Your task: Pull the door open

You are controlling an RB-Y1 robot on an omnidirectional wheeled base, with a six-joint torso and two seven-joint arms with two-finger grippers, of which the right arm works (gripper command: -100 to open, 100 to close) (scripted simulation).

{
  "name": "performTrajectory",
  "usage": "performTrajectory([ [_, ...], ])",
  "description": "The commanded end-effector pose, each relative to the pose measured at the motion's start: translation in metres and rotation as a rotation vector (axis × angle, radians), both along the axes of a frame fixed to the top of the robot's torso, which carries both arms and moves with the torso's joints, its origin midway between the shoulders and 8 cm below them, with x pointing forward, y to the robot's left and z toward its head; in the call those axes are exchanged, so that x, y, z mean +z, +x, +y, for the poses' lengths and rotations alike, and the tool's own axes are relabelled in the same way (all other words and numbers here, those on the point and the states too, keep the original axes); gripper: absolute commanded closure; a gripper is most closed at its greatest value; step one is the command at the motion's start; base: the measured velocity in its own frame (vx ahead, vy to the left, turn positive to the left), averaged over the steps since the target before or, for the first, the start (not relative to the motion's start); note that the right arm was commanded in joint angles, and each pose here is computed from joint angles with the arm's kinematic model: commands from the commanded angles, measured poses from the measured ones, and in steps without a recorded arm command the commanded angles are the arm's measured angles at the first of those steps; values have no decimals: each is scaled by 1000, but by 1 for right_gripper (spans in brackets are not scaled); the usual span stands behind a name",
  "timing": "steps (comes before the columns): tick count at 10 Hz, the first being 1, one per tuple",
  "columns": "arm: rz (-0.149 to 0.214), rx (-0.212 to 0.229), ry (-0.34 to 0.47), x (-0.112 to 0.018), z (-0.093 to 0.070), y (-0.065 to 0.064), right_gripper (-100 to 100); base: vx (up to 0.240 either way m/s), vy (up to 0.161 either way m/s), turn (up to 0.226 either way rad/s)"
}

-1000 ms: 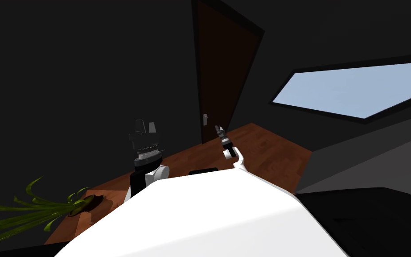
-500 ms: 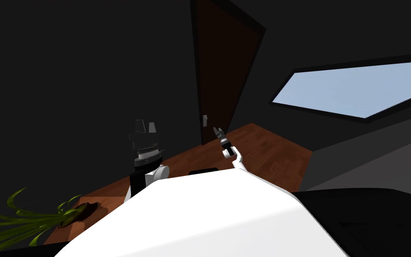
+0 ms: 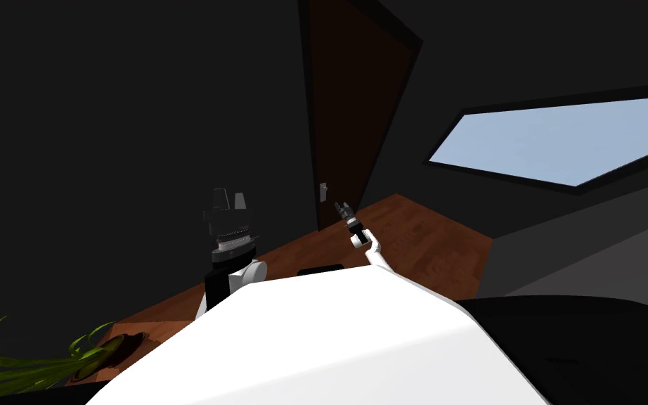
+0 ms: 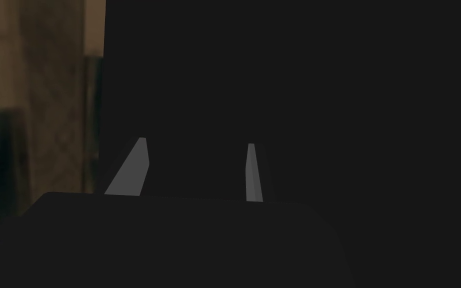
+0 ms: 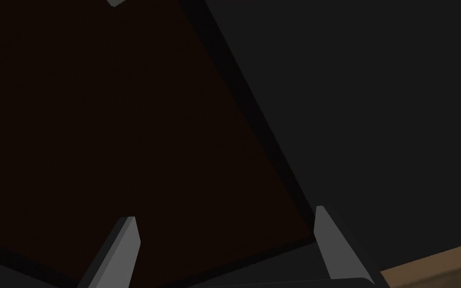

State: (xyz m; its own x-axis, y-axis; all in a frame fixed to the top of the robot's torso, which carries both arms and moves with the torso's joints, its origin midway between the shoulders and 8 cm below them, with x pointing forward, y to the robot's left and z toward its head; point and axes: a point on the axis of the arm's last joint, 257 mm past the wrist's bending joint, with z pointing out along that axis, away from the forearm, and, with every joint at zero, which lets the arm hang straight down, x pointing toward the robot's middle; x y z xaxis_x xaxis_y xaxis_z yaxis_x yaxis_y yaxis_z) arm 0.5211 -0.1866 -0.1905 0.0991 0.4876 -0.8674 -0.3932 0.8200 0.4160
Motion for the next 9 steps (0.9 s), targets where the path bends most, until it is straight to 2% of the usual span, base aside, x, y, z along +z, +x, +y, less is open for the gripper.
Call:
performTrajectory([
  [1, 7, 1, -39, -9, 1, 4, -100, 90, 26, -26],
  [9, 44, 13, -229, -49, 5, 23, -100, 105, 20, -29],
])
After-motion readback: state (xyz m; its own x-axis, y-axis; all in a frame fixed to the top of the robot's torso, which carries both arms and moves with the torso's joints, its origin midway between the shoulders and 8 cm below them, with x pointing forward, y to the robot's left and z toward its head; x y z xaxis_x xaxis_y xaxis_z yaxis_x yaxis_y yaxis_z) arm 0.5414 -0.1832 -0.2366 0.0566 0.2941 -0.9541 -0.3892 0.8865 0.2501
